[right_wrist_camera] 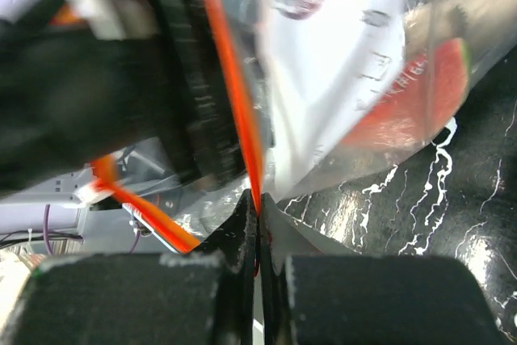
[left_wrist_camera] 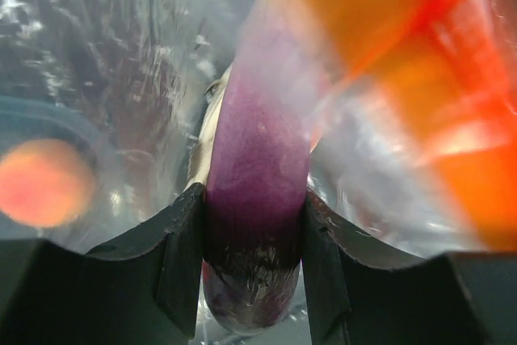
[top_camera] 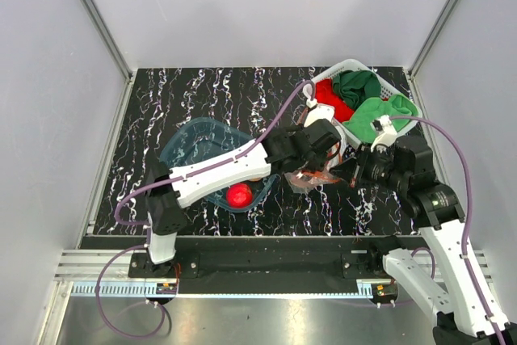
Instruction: Open the zip-top bag and remove the fake food
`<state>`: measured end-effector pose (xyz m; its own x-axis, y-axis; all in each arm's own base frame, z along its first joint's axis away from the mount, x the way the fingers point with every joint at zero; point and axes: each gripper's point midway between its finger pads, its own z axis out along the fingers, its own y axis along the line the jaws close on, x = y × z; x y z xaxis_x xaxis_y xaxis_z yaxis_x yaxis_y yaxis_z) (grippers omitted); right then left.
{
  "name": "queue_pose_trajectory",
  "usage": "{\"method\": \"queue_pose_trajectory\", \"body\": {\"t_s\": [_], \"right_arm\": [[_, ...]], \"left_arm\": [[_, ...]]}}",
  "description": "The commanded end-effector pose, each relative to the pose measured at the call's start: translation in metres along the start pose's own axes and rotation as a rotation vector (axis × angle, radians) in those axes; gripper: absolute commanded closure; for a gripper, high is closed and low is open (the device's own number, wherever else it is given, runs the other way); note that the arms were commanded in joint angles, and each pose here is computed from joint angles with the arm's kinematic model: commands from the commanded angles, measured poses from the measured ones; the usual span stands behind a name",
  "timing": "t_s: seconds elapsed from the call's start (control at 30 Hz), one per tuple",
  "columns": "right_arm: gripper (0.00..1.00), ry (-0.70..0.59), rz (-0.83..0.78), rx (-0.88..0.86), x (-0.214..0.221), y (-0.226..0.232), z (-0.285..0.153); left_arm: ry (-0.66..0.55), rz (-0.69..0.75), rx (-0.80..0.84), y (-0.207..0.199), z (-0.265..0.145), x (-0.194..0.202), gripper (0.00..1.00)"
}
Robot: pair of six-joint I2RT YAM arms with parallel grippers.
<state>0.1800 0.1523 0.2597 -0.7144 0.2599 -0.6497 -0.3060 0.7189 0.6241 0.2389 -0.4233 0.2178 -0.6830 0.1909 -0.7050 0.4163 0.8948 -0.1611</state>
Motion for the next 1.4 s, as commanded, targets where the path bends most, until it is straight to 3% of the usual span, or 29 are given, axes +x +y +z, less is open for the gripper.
{"method": "queue_pose_trajectory", "body": {"t_s": [0.0, 0.1, 0.33, 0.47, 0.6, 0.7, 0.83, 0.93, 1.03, 1.13, 1.27, 1.33, 1.37], "right_arm": [[1.0, -0.021, -0.079, -0.053, -0.018, 0.026, -0.019], [1.0, -0.011, -0.089, -0.018, -0.016, 0.019, -0.019], [1.0, 0.063, -0.083, -0.026, -0.002, 0.01, -0.007], [1.0, 0.052, -0.096, -0.095, -0.012, 0.029, -0.01], [1.0, 0.061, -0.105, -0.089, -0.016, 0.028, -0.007], [0.88, 0.04, -0.079, -0.009, -0.017, 0.012, -0.003], [0.84, -0.002, -0.062, 0.111, -0.02, -0.01, -0.005], [0.99, -0.024, -0.074, 0.213, -0.022, -0.027, -0.01], [1.0, -0.047, -0.097, 0.256, -0.026, -0.033, -0.015], [1.0, -0.075, -0.113, 0.271, -0.031, -0.033, -0.022], [1.0, -0.052, -0.125, 0.194, -0.025, -0.019, -0.022], [1.0, -0.008, -0.108, 0.136, -0.014, -0.012, -0.019], [1.0, 0.009, -0.098, 0.121, -0.01, -0.01, -0.018]], "left_arm": [[-0.118, -0.022, -0.127, 0.025, 0.001, -0.03, 1.0], [-0.139, -0.02, -0.153, 0.033, -0.002, -0.036, 1.0], [-0.185, -0.186, -0.021, 0.005, -0.031, -0.073, 1.0], [-0.173, -0.212, 0.001, -0.004, -0.026, -0.073, 1.0], [-0.165, -0.354, 0.012, -0.007, -0.031, -0.072, 1.0], [-0.183, -0.416, 0.038, -0.01, -0.035, -0.076, 1.0], [-0.166, -0.49, 0.138, -0.025, -0.048, -0.078, 1.0], [-0.14, -0.54, 0.23, -0.039, -0.062, -0.083, 1.0], [-0.035, -0.589, 0.335, -0.054, -0.07, -0.076, 1.0], [-0.023, -0.584, 0.314, -0.046, -0.059, -0.063, 1.0], [-0.249, -0.436, 0.398, -0.047, -0.072, -0.085, 1.0], [-0.34, -0.327, 0.451, -0.049, -0.079, -0.09, 1.0], [-0.446, -0.207, 0.51, -0.059, -0.095, -0.1, 1.0]]}}
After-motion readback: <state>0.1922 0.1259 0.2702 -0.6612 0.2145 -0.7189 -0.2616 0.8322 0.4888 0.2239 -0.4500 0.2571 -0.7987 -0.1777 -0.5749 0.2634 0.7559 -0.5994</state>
